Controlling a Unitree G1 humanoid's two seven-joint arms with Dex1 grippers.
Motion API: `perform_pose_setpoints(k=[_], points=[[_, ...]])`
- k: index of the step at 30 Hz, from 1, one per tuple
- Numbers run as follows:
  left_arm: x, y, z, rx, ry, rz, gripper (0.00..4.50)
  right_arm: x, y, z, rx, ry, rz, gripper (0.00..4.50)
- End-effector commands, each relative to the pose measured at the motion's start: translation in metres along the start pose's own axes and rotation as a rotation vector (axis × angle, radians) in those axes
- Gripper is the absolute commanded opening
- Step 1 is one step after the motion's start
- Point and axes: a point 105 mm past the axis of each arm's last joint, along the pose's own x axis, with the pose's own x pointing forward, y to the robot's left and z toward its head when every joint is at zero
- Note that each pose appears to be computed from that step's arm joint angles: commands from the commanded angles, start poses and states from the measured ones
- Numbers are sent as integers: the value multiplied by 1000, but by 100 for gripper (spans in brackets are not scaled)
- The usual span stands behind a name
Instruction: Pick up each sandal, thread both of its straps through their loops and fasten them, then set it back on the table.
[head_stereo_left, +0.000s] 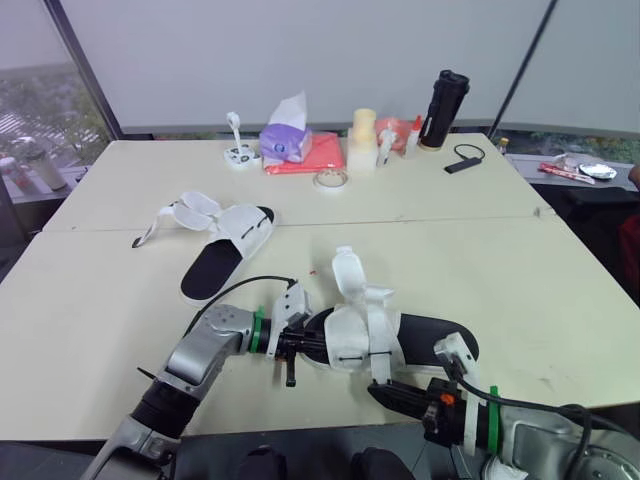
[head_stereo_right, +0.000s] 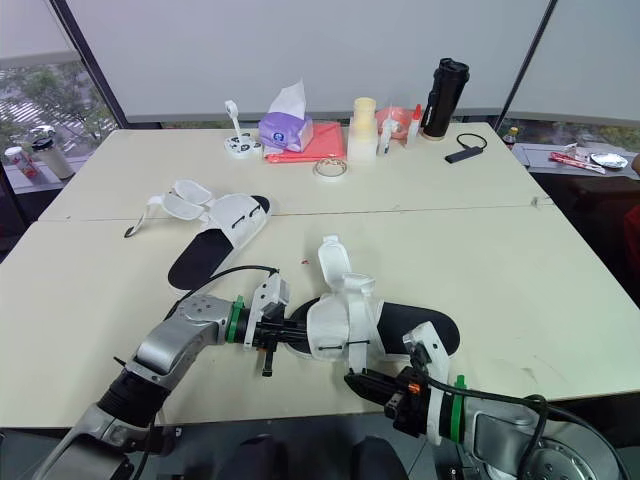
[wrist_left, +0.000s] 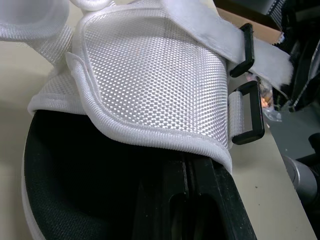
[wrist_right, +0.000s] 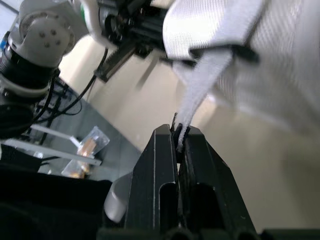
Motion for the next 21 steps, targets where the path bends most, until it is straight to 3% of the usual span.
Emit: perform_pose_setpoints(k=[1,11,21], points=[[2,-1,-6,-4,19,-4,0,-4,11,-12,5,48,55,6],[0,5,-10,-3,32,17,0,-25,22,-46,101,142,94,6],[-3,9,-13,2,48,17,0,-33,43,-44,83,172,149,6]])
